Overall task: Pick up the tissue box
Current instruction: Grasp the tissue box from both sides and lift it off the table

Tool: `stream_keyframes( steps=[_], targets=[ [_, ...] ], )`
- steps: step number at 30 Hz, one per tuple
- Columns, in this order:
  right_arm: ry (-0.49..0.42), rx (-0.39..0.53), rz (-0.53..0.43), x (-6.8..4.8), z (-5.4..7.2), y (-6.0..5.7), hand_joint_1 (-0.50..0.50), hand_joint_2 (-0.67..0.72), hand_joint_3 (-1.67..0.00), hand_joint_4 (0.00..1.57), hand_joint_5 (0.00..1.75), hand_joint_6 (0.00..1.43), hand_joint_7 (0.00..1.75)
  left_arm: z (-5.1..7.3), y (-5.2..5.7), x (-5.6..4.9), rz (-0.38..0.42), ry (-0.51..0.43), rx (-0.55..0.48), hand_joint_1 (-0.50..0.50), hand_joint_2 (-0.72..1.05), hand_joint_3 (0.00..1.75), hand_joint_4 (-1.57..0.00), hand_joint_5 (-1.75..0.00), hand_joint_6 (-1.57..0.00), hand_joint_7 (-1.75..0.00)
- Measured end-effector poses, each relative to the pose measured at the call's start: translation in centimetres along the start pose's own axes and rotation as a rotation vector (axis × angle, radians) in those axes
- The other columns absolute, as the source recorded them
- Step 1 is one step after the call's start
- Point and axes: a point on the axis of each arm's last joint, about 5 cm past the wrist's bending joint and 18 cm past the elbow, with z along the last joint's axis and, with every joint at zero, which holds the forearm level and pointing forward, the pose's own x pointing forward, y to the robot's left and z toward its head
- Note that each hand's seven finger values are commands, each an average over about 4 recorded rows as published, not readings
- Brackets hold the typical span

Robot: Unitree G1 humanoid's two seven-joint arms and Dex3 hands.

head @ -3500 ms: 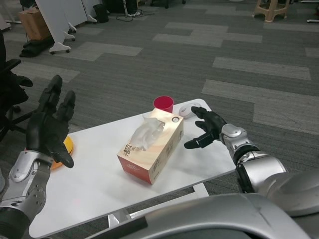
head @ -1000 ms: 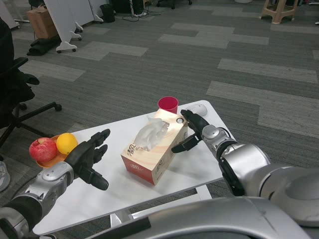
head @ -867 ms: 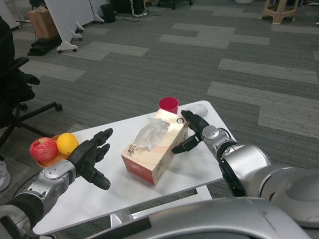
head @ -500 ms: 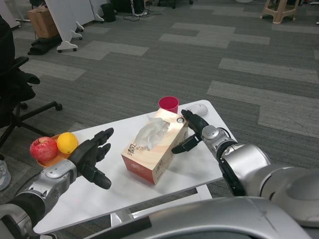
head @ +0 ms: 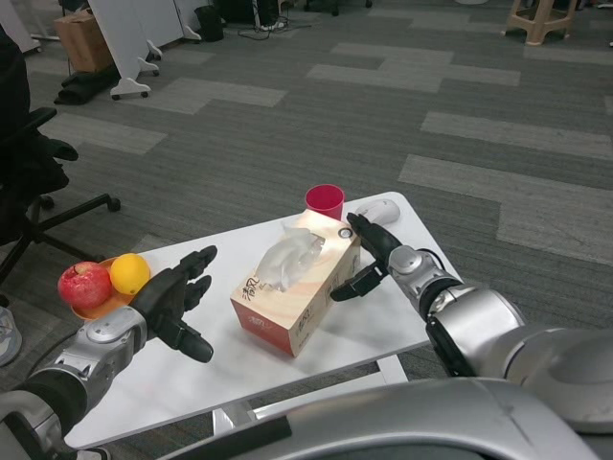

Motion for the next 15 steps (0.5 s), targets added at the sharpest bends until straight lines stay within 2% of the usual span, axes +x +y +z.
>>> stream_keyframes(
  steps=[7,13,15],
  targets=[
    [-0.015,-0.004,0.01,-0.28,-0.34,0.04,0.08,-0.1,-0.48,0.0,0.17,0.0,0.0,-0.02,0.02,0.0,0.004,0.0,-0.005,0.5,-0.37,0.07,0.0,0.0,0.0,0.0],
    [-0.033,-0.021,0.034,-0.6,-0.62,0.0,0.12,-0.1,-0.48,0.0,0.17,0.0,0.0,-0.06,0.03,0.0,0.013,0.001,-0.01,0.5,-0.37,0.09,0.0,0.0,0.0,0.0],
    [-0.037,-0.028,0.044,-0.67,-0.65,0.02,0.12,-0.1,-0.48,0.0,0.17,0.0,0.0,-0.09,0.06,-0.01,0.021,0.002,-0.013,0.5,-0.37,0.04,0.0,0.0,0.0,0.0]
  ],
)
